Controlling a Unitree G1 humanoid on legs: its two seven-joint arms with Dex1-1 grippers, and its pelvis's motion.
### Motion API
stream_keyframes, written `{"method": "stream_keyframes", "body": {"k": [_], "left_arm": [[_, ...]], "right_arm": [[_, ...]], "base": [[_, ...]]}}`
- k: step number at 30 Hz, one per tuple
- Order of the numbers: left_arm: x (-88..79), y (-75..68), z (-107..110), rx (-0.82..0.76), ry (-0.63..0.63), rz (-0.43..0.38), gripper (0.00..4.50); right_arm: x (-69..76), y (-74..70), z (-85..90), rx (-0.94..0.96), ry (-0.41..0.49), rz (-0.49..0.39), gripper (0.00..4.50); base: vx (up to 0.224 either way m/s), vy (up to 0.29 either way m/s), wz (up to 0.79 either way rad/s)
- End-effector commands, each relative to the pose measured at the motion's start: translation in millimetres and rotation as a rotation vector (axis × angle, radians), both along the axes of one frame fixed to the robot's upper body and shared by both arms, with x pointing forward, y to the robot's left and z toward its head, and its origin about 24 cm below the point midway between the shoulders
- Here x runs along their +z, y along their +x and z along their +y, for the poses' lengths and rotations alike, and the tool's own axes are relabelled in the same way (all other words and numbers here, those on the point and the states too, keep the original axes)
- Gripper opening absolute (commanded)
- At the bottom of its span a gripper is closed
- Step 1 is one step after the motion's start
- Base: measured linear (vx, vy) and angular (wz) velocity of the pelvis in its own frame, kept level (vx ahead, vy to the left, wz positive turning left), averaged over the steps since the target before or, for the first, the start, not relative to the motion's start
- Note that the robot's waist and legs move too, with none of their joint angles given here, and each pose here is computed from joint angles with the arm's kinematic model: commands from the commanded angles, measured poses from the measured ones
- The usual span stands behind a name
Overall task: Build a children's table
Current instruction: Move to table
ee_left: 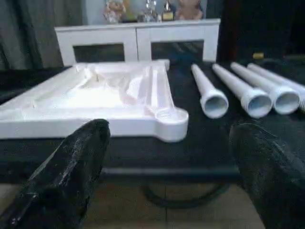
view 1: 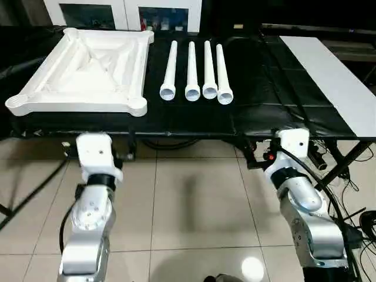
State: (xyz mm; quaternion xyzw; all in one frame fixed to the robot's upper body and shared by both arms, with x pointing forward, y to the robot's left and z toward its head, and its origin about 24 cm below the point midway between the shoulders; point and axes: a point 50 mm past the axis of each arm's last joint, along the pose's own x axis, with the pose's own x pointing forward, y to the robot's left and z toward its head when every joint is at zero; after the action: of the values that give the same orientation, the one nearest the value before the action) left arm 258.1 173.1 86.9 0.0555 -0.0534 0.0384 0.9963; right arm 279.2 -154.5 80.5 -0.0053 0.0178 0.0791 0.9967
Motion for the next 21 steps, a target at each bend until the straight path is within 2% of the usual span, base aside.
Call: {"method": "stream_keyframes", "body": {"k": [1,6,14,17,18,19,21], "left_arm": [[2.5,-1.2,0,-0.006,0.011,-0.006,4.48],[2.3,-1.6,1,0.003,0.016,0.004,4.48],[2.7,-1.9,-1,-0.006,0.030,0.007,4.48],[2.0,-1.9,-2,-0.002,0.025,0.009,4.48],[3.0,-1.7,-3,-0.003,0.041,0.001,4.48],[6.1,-1.5,-7,-0.035,0.109,-0.020,4.48],[8.0,1.2,-9,-0.029,0.105,-0.024,4.48]], "right_arm": [[3.3,-1.3,0.7,0.001,-0.003,-0.005,4.44],[9.2,4.3,7.2,0.016,-0.013,-0.021,4.44],[7.1,6.3,10.9,0.025,-0.013,-0.006,4.44],[5.4,6.1,11.9,0.030,-0.019,0.003,4.44],[5.0,6.1,11.8,0.030,-0.021,0.004,4.44],[4.6,6.3,11.4,0.029,-0.020,0.006,4.44],[5.0,6.9,10.8,0.028,-0.023,0.005,4.44]], "base": [[-0.020,0.060,0.02],[-0.045,0.139,-0.01],[-0.053,0.224,0.08],[-0.063,0.240,-0.25],[-0.070,0.261,-0.16],[-0.076,0.264,0.20],[-0.076,0.265,0.20]]}}
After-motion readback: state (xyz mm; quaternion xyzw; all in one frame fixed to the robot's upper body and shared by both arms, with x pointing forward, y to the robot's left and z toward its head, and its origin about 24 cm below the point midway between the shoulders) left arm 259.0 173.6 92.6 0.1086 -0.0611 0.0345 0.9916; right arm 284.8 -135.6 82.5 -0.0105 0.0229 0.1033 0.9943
